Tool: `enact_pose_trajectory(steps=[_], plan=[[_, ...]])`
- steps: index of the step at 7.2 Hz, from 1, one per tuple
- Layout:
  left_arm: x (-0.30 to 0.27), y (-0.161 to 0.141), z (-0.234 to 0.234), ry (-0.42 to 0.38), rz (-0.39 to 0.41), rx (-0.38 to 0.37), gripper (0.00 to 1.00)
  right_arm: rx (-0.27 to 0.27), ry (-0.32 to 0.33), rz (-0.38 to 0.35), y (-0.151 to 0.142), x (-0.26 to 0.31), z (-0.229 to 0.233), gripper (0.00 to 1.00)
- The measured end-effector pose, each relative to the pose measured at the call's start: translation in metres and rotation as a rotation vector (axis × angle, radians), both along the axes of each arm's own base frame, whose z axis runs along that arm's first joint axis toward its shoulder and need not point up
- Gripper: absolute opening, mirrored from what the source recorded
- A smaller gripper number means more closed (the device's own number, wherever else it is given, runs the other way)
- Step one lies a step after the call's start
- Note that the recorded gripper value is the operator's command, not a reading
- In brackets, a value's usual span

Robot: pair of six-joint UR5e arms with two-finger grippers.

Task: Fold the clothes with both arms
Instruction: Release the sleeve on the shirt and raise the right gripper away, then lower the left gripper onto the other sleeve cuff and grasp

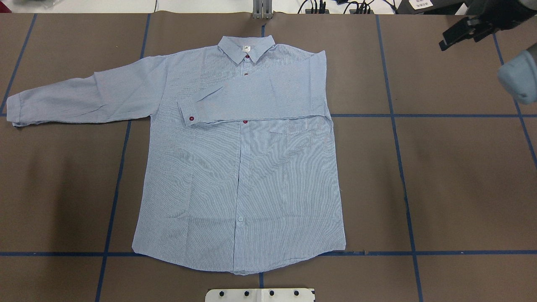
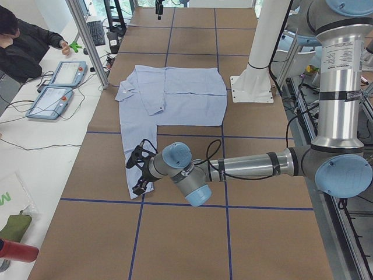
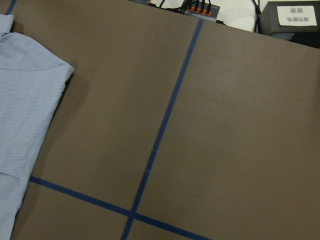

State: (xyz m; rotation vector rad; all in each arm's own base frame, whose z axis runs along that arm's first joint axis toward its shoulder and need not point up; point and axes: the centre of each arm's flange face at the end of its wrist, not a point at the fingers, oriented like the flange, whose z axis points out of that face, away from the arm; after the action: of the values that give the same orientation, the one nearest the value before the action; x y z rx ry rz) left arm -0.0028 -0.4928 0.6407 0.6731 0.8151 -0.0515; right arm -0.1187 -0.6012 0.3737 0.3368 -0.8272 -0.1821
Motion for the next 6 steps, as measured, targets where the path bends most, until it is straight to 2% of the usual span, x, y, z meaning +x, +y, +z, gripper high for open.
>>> enact_pose_trajectory(steps=[1,3,6], plan=[[0.03,-0.003,0.02,0.032,-0.052,-0.026,0.96,-0.024,-0.006,0.02,0.019,0.033,0.026,1.0],[0.082,-0.012,0.055,0.115,-0.117,-0.046,0.88,-0.044,-0.012,0.058,0.045,0.069,0.047,1.0],[0.108,-0.004,0.081,0.197,-0.151,-0.08,0.87,-0.045,-0.016,0.071,0.055,0.076,0.047,1.0]])
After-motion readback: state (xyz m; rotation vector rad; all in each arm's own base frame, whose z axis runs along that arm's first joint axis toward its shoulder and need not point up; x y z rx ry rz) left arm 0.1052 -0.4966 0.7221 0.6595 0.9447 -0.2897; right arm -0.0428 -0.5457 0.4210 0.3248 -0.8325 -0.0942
